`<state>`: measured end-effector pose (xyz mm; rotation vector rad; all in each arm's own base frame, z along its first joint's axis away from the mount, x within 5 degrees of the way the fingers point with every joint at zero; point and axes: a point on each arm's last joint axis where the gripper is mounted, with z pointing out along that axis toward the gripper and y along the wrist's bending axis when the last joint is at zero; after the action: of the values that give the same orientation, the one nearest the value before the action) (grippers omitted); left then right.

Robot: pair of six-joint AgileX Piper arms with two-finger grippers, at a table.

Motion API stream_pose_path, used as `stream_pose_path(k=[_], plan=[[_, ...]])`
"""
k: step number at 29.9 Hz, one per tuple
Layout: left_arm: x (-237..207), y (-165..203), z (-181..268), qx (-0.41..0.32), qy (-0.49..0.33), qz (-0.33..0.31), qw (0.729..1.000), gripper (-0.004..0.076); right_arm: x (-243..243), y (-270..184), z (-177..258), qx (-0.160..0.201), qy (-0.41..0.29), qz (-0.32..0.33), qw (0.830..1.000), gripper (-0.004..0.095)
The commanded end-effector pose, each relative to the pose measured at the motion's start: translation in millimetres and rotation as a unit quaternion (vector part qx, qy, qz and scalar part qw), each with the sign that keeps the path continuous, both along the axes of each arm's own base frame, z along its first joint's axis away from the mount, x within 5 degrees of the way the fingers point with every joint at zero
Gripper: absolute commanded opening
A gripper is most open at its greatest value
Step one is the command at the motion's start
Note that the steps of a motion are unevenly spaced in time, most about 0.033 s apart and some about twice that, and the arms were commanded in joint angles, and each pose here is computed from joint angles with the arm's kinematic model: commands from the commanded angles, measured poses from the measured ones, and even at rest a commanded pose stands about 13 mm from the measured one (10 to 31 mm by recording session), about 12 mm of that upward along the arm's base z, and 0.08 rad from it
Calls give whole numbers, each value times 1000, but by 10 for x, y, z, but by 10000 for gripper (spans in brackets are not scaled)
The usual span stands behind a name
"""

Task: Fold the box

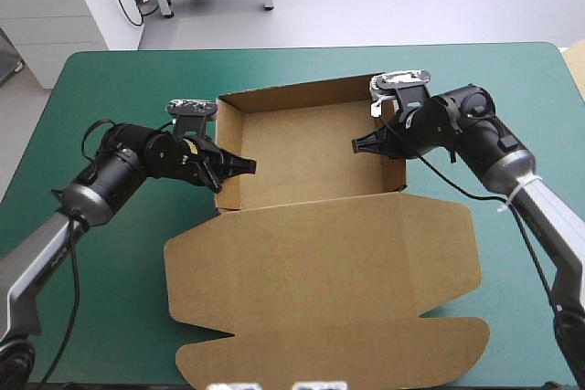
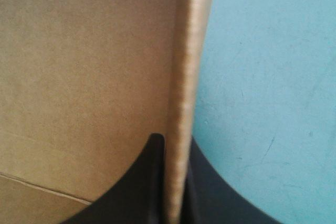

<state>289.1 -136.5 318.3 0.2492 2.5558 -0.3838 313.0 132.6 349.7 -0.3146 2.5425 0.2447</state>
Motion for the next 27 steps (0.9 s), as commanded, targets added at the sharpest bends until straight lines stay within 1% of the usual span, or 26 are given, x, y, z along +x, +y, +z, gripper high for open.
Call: stream_pose_path(k=[1,5,9,13,15,18,22,25,27], plan=[[173,-82,217,-6,-80,-18,997,-8,-140,46,128,9,23,25,999,-15],[344,-166,123,11,-36,-25,999,-8,-52,84,-105,-14,78,27,997,-15],[478,-230,47,23,-8,-29,999,-8,44,138,-261,-11,98,20,995,-15],[587,-281,-83,22,18,-15,999,-8,145,186,-471,-15,129,7,992,-15],[622,-296,-158,26,27,-15,999,-8,180,220,-562,-10,144,7,989,-15],[655,-306,-240,34,36,-16,999,-8,217,250,-642,-7,153,10,988,-15],[683,-312,-267,40,28,-24,999,-8,233,254,-657,-9,149,14,989,-15],[690,-311,-272,42,26,-25,998,-6,240,244,-650,-20,142,26,989,-14],[689,-311,-273,51,21,-41,998,-6,240,227,-654,-31,142,27,989,8]])
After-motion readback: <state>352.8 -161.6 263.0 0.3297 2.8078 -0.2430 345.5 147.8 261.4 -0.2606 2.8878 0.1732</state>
